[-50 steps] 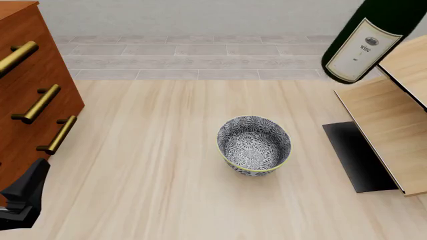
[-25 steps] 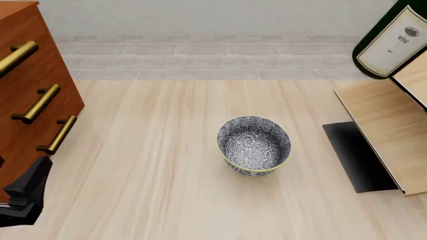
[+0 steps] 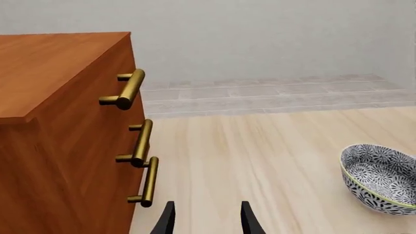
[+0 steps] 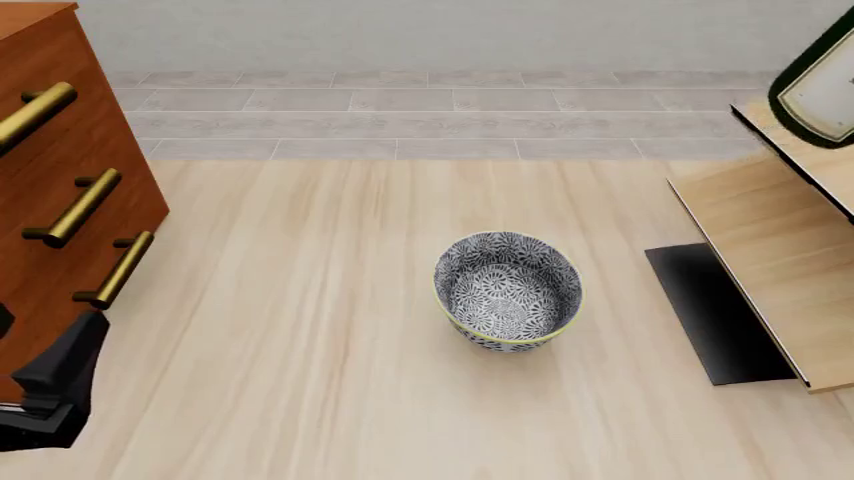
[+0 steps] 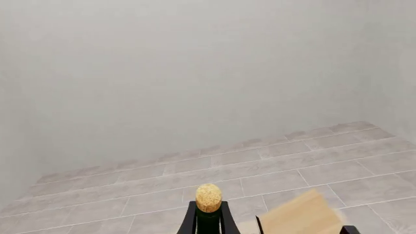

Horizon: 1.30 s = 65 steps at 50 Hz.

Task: Put the wine bottle on the wine rack.

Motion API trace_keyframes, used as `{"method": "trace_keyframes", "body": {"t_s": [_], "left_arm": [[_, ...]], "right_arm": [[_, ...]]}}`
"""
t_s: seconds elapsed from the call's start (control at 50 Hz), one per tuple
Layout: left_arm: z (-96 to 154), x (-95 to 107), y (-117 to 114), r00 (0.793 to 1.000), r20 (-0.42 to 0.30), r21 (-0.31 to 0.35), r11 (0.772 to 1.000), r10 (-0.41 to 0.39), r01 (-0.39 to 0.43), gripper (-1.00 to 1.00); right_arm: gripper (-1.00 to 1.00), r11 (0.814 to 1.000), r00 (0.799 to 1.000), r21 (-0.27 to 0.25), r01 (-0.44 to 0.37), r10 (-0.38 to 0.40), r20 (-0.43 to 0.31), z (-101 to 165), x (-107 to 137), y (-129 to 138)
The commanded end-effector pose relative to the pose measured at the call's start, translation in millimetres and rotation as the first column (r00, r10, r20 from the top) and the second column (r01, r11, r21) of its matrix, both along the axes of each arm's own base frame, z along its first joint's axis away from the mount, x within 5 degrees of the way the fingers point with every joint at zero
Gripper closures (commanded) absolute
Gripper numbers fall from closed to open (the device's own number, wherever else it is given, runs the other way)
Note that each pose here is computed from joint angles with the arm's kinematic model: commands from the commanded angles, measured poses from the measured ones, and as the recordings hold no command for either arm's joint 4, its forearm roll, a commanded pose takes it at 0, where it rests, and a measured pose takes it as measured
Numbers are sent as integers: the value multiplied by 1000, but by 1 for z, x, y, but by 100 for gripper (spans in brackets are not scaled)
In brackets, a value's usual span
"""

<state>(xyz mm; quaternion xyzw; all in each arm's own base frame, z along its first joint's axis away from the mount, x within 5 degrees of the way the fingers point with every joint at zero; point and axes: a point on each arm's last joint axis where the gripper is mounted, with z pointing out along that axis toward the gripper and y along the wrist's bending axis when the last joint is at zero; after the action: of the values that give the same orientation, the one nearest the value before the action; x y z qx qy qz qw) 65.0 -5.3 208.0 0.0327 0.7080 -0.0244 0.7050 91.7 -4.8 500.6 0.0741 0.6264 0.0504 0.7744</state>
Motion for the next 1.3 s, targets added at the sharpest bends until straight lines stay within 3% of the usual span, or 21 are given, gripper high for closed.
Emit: {"method": "trace_keyframes", "body": {"t_s": [0.02,0.4,0.58,0.88,1.3], "left_arm": [[0,1,0,1000,-4,3,1000,-5,5,-100],[-1,3,-1,1000,-16,6,1000,-15,15,-100],[-1,3,-1,1000,-18,7,1000,-16,16,-100],[-1,4,-2,1000,-20,7,1000,-19,19,-100],[0,7,-2,999,-23,1,1000,-24,24,-100]], "right_arm": [[100,998,999,43,43,-43,-4,8,-4,-4],[100,985,992,116,127,-123,-43,16,4,-14],[100,978,985,125,169,-163,-55,19,2,-18],[100,955,968,163,249,-240,-74,17,-3,-25],[100,914,938,215,344,-325,-122,-2,8,-41]]}}
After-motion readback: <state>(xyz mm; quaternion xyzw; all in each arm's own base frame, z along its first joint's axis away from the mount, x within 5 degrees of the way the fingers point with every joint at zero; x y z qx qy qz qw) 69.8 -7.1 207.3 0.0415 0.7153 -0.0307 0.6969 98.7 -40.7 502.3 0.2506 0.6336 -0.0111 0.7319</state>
